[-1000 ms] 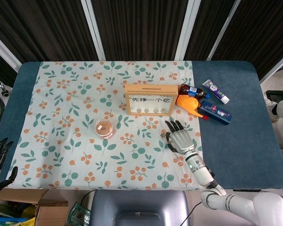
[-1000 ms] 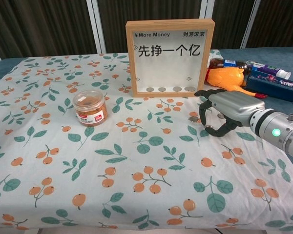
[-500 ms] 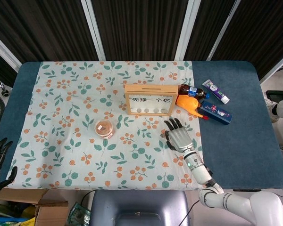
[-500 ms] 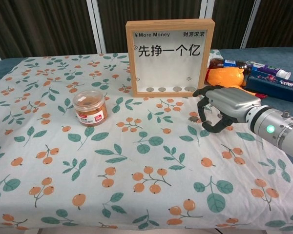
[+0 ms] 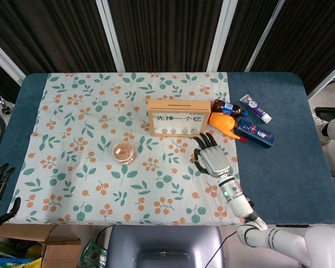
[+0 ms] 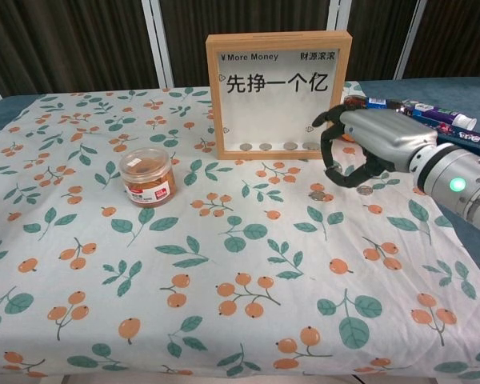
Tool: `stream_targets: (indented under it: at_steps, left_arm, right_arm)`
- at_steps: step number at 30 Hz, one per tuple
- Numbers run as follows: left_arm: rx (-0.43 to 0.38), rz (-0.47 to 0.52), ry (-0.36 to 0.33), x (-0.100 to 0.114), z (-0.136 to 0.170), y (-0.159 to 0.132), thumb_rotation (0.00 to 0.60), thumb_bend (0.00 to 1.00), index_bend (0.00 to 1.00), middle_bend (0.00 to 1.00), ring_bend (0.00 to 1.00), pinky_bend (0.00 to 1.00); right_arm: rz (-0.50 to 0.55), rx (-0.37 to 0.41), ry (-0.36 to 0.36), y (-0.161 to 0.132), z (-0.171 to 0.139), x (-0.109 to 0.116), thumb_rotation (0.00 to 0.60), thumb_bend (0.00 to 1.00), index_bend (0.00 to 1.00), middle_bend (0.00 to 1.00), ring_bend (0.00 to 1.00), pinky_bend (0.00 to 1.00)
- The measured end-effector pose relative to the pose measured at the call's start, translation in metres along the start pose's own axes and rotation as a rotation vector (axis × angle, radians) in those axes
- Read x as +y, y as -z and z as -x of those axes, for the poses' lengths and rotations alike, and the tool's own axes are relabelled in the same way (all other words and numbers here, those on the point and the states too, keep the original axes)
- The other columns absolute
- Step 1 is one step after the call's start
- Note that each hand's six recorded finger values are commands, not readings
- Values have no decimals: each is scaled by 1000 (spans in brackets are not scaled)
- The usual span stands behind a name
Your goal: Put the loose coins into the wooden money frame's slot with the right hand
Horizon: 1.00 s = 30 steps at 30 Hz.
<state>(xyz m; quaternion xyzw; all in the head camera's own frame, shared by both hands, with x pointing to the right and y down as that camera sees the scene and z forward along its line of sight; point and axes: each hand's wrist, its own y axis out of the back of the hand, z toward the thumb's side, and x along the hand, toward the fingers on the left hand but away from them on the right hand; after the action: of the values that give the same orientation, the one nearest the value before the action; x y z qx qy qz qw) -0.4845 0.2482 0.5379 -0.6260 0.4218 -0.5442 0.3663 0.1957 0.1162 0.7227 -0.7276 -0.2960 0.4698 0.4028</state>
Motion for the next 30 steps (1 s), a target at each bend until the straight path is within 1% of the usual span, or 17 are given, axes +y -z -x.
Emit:
stream_targets:
  at_steps: [2, 5, 9, 12, 14, 16, 18, 22, 26, 30]
  left_arm:
    - [1, -2, 1, 0, -1, 0, 600, 443, 0, 0, 0, 0]
    - [3, -4, 4, -2, -1, 0, 600, 442, 0, 0, 0, 0]
    - [5, -7, 8, -3, -3, 0, 600, 443, 0, 0, 0, 0]
    - [5, -6, 9, -4, -4, -1, 600, 444, 0, 0, 0, 0]
    - [4, -7, 13, -5, -4, -1, 600, 445, 0, 0, 0, 0]
    - [5, -7, 20, -6, -5, -1, 600, 444, 0, 0, 0, 0]
    - [8, -9, 23, -7, -6, 0, 600, 444, 0, 0, 0, 0]
    - [18, -6, 25, -7, -8, 2, 600, 444, 0, 0, 0, 0]
    - [24, -6, 30, -7, -10, 4, 600, 446, 0, 0, 0, 0]
    - [25, -8, 35, -8, -11, 5, 600, 445, 0, 0, 0, 0]
  right_arm:
    - [12, 15, 33, -3, 0, 15, 600, 607, 748, 245, 72, 133]
    - [27, 35, 89, -9, 3, 43, 600, 606, 747, 245, 72, 139]
    - [27, 53, 173, -18, 9, 87, 600, 606, 747, 245, 77, 158]
    - [20, 47, 245, -23, 21, 126, 600, 606, 747, 246, 79, 182]
    - [11, 36, 275, -25, 30, 145, 600, 606, 747, 245, 79, 208]
    - [0, 24, 296, -29, 42, 162, 600, 606, 747, 245, 79, 211]
    - [-19, 16, 307, -34, 55, 177, 600, 606, 746, 245, 80, 212]
    - [-66, 11, 299, -46, 78, 194, 600, 606, 746, 245, 81, 213]
    - [-89, -7, 256, -51, 98, 199, 600, 607, 747, 245, 81, 213]
    - [-87, -56, 198, -46, 116, 198, 600, 606, 747, 245, 81, 212]
